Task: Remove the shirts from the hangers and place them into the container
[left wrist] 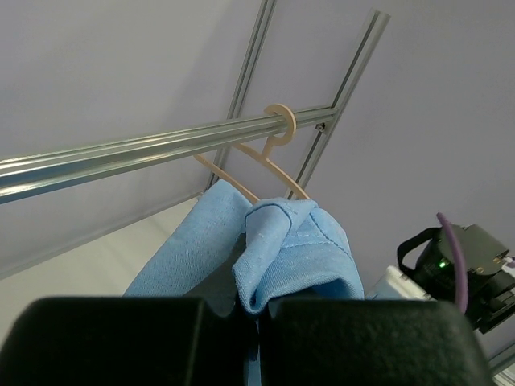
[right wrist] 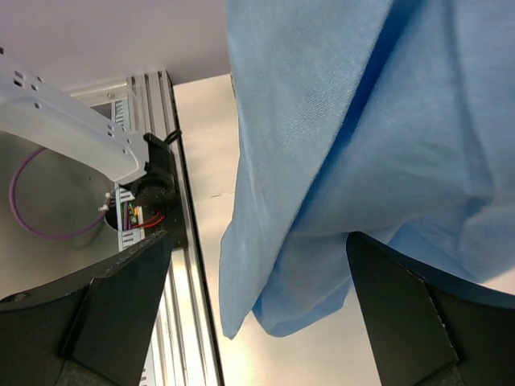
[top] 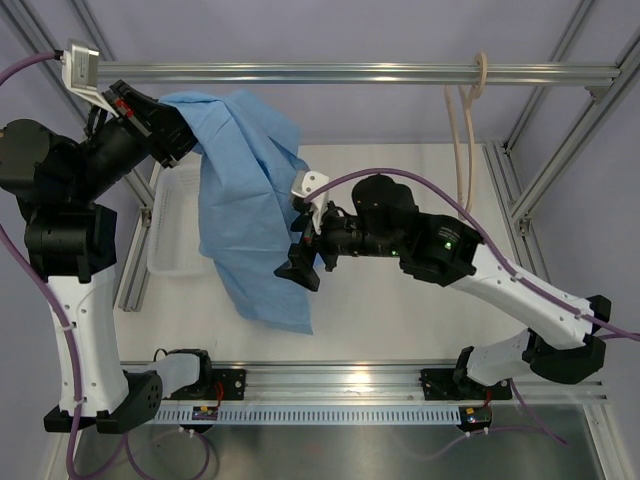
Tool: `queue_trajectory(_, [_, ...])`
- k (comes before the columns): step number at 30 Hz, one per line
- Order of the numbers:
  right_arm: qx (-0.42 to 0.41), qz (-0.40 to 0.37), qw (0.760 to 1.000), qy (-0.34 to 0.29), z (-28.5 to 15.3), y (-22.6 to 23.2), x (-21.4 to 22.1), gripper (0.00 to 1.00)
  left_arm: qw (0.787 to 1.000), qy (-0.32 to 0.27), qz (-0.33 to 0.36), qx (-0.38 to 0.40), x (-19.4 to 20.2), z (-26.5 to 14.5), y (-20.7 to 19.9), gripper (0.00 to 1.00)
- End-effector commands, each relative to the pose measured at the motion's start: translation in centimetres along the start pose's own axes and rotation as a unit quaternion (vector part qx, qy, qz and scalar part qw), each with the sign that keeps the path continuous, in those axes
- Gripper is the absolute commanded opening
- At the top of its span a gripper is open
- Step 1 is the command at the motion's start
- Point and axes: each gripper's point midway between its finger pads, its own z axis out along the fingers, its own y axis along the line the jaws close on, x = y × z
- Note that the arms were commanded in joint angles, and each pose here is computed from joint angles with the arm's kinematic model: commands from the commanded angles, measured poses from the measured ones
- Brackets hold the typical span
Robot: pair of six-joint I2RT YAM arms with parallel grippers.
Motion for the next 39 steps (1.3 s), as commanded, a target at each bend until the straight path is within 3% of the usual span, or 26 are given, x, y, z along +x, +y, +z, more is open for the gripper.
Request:
queue_trajectory(1, [-0.017,-0.017,1.0,-0.009,1.7,0.5,-0.6,1.0,0.999,-0.026,0.024,0.039,-1.8,-0.5,-2.9,0.0])
queue_trajectory(11, [0.027,-0.023,0.999,-0.003,4.2,-1.6,0.3,0.99,0.996,-0.033,0.022,0.084,-1.9,-2.0,-6.1,0.0])
queue_trajectory(15, [0.077,-0.025,0.996,-0.025,3.7,-3.3,-0.4,0.99,0.991,-0.05,0.019,0.12,-2.3,-3.3,-8.7,0.0])
queue_trajectory(22, [0.087,-0.016,0.992,-0.086,1.7,-3.2,-3.0,0.97,0.986,-0.071,0.012,0.152,-2.8,-5.0,-11.7,0.0])
queue_trajectory(25, [0.09,-0.01,0.992,-0.093,2.1,-3.3,-3.5,0.84,0.984,-0.083,0.003,0.158,-3.0,-5.4,-12.1,0.0])
queue_trajectory(29, [0.07,-0.007,0.992,-0.108,2.1,-2.6,-4.6,0.57,0.984,-0.084,-0.009,0.156,-2.5,-5.4,-11.7,0.0])
queue_trajectory(30, [0.061,-0.008,0.992,-0.112,2.0,-2.2,-4.9,0.36,0.985,-0.081,-0.012,0.154,-2.1,-5.2,-11.3,0.0])
queue_trajectory(32, [0.047,-0.004,0.992,-0.118,1.6,-1.6,-5.5,0.11,0.985,-0.079,-0.019,0.149,-1.7,-5.0,-10.7,0.0])
queue_trajectory(33, [0.044,-0.003,0.992,-0.119,1.6,-1.5,-5.7,0.0,0.986,-0.074,-0.026,0.144,-1.1,-4.9,-10.0,0.05])
queue_trajectory(35, [0.037,0.003,0.992,-0.124,1.0,-1.1,-6.3,0.0,0.988,-0.068,-0.022,0.137,-0.4,-4.6,-9.3,0.25])
queue_trajectory(37, [0.041,0.007,0.99,-0.134,0.1,-1.1,-7.0,0.0,0.992,-0.052,-0.024,0.116,0.8,-4.3,-7.8,0.36])
queue_trajectory(39, [0.052,0.007,0.988,-0.142,-1.1,-1.3,-7.6,0.0,0.994,-0.035,-0.013,0.098,2.0,-4.2,-6.6,0.67])
